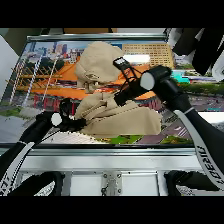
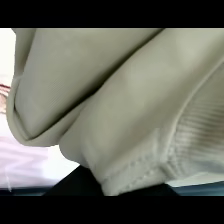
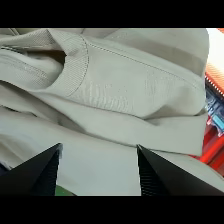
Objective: Fold the clothes and pants, and hang the long-sleeved shirts on hangers.
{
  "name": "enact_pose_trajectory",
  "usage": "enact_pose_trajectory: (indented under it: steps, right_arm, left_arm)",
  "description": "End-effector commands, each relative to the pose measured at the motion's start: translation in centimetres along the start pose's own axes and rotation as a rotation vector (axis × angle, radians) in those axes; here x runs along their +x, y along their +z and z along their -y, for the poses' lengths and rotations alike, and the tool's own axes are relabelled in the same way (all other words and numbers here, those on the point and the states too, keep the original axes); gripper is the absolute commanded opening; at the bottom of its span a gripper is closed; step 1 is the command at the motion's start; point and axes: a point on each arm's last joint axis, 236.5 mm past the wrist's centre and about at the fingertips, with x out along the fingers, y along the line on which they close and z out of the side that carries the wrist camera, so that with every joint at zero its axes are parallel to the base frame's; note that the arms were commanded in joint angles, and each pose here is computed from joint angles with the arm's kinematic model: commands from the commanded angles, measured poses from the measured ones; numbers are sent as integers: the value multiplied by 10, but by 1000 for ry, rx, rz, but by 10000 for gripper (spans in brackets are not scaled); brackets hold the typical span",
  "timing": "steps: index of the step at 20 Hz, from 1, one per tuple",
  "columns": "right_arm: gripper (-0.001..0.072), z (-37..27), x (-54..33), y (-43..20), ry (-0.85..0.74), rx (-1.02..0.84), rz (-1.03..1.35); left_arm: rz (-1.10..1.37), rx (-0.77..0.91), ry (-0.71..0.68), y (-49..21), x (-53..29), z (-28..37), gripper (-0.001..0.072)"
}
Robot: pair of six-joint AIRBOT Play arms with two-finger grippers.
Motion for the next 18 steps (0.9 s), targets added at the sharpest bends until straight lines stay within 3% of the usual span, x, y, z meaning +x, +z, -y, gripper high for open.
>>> enact_pose_trajectory:
  steps: [1, 6, 10, 14, 15, 16, 17, 18]
  right_arm:
    - [512, -8, 34, 11, -119, -39, -38]
    - [512, -34, 87, 20, -104, -12, -80]
    - [512, 11, 102, 17, -295, 51, -88]
    - [511, 33, 104, 12, -342, 63, -112]
    - [470, 40, 102, 12, -361, 61, -112]
    - [178, 46, 99, 11, -380, 57, -118]
    - [27, 51, 95, 12, -393, 47, -119]
    - [23, 54, 88, 15, -398, 34, -109]
  left_arm:
    - [65, 6, -12, 14, -19, 1, 19]
    - [177, 55, -72, 21, -57, 19, 19]
    - [196, 65, -82, 18, -70, 20, 18]
    - [206, 71, -89, 16, -77, 21, 19]
    - [211, 80, -91, 16, -80, 22, 19]
    - [220, 94, -93, 16, -82, 23, 19]
    - [234, 99, -98, 17, -87, 24, 18]
    - [254, 104, -109, 18, -94, 26, 19]
